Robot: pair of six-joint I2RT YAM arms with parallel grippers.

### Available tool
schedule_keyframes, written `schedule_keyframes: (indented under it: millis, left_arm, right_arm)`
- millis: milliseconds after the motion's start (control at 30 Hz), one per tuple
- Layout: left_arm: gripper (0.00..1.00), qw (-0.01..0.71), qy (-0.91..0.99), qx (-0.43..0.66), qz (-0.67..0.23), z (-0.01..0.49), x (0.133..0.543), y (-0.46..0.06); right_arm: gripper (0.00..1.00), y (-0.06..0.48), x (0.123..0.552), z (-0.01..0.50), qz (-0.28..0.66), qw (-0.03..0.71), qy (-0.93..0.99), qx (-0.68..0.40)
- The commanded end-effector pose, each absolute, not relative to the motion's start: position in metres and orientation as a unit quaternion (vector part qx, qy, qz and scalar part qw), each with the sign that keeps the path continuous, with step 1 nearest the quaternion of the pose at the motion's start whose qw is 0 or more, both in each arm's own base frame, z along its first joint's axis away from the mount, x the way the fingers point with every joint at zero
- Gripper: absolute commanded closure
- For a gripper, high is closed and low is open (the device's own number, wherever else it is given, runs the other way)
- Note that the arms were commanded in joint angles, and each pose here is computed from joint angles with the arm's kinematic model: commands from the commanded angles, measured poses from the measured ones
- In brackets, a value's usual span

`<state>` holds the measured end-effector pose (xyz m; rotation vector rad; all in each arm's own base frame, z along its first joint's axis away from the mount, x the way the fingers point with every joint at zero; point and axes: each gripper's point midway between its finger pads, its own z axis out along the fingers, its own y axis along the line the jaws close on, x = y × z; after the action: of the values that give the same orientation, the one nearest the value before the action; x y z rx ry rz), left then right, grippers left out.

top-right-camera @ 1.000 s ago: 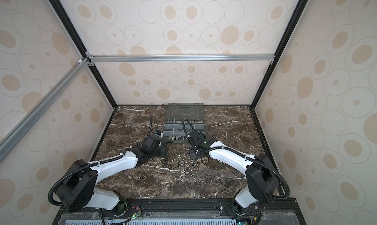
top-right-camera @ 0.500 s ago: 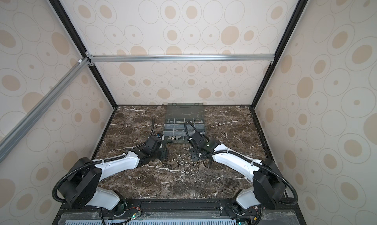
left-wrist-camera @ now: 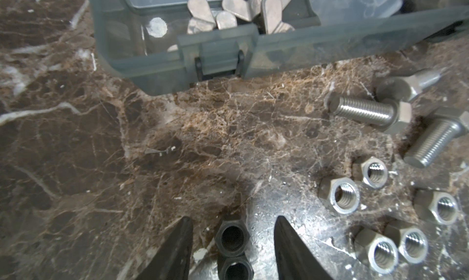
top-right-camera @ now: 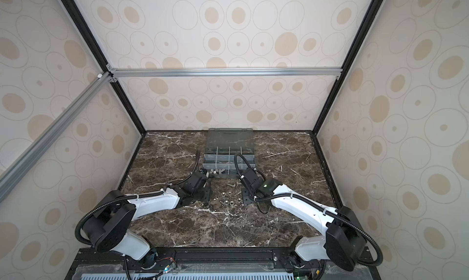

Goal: Sort the screws and nuts into containers
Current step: Pick up the nut at the center of the table.

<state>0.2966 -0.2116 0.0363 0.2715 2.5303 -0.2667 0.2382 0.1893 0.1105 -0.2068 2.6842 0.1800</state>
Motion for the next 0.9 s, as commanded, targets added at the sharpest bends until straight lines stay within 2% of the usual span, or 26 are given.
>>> schedule_keyframes:
  millis: [0,867]
  left_arm:
    - [0.49,0.295,0.946,0.109,-0.081,0.041,0.302,-0.213]
    - [0.66,0.279,0.95,0.131,-0.05,0.022,0.298,-0.217]
  right_arm:
    - [0.46,0.181,0.232,0.109,0.055,0.219,0.972,-0.064]
    - [0.46,0.177,0.228,0.104,0.05,0.213,0.973,-0.067]
